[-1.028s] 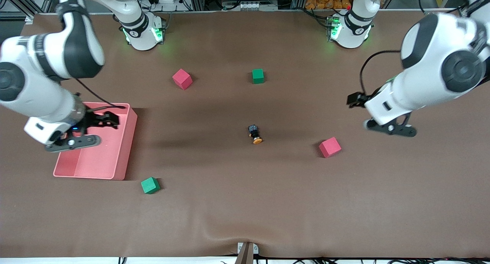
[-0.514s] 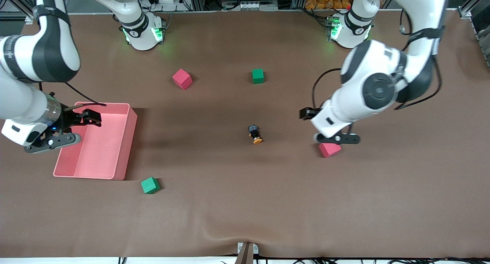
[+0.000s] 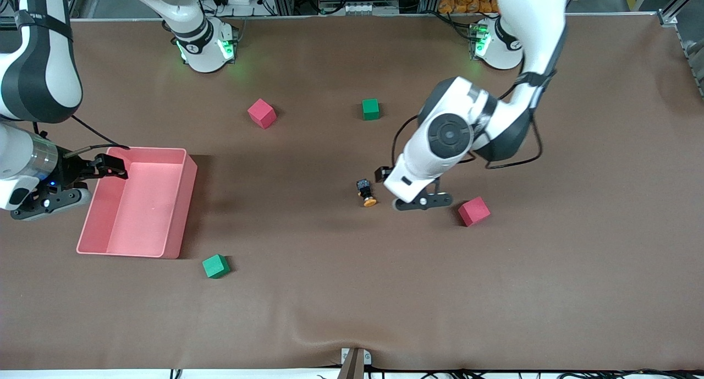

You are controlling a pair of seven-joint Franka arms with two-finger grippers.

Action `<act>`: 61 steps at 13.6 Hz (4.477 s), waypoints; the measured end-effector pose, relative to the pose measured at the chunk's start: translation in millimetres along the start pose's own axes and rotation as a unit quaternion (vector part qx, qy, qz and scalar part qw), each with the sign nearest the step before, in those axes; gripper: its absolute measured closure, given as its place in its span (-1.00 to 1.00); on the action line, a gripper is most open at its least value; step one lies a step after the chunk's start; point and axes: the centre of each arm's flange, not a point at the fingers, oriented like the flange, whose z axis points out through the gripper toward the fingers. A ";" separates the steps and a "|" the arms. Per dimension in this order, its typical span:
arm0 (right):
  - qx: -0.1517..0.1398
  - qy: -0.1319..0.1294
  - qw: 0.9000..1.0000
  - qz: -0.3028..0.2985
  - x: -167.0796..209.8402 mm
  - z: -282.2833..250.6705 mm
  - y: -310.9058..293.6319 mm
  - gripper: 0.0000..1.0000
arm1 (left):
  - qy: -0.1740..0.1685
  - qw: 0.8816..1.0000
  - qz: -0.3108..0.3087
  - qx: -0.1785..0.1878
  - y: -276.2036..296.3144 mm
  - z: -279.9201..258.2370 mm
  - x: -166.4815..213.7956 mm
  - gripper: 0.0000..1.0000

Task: Place and upright button with both arms
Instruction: 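Lower the left gripper and grasp the button body, then lift the button with the left gripper and turn it cap up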

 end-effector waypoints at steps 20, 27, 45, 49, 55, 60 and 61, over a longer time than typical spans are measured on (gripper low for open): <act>0.009 -0.012 1.000 0.015 -36.5 -37.4 5.8 -1.00 | 0.013 1.000 -0.022 -0.012 49.2 172.4 -14.6 -1.00; 0.021 -0.023 0.997 0.074 -70.8 -50.5 43.1 -1.00 | 0.014 1.000 -0.022 -0.012 51.2 175.2 -15.7 -0.98; 0.003 0.025 0.981 0.193 -79.8 -127.4 -10.4 -1.00 | 0.017 0.999 -0.030 -0.012 51.2 173.5 -13.1 0.21; 0.004 0.022 0.981 0.192 -87.2 -146.2 -13.9 -1.00 | 0.068 0.992 -0.103 -0.003 70.8 136.8 -21.4 0.21; 0.000 0.035 0.982 0.185 -85.7 -159.2 -21.7 -1.00 | 0.209 0.956 -0.187 0.084 132.8 124.6 -121.5 0.21; 0.000 0.035 0.982 0.186 -87.5 -163.2 -21.9 -1.00 | 0.341 0.905 -0.207 0.149 165.7 155.9 -229.9 0.21; 0.001 0.032 0.982 0.187 -87.5 -161.9 -21.5 -1.00 | 0.373 0.892 -0.199 0.160 167.8 168.4 -248.6 0.21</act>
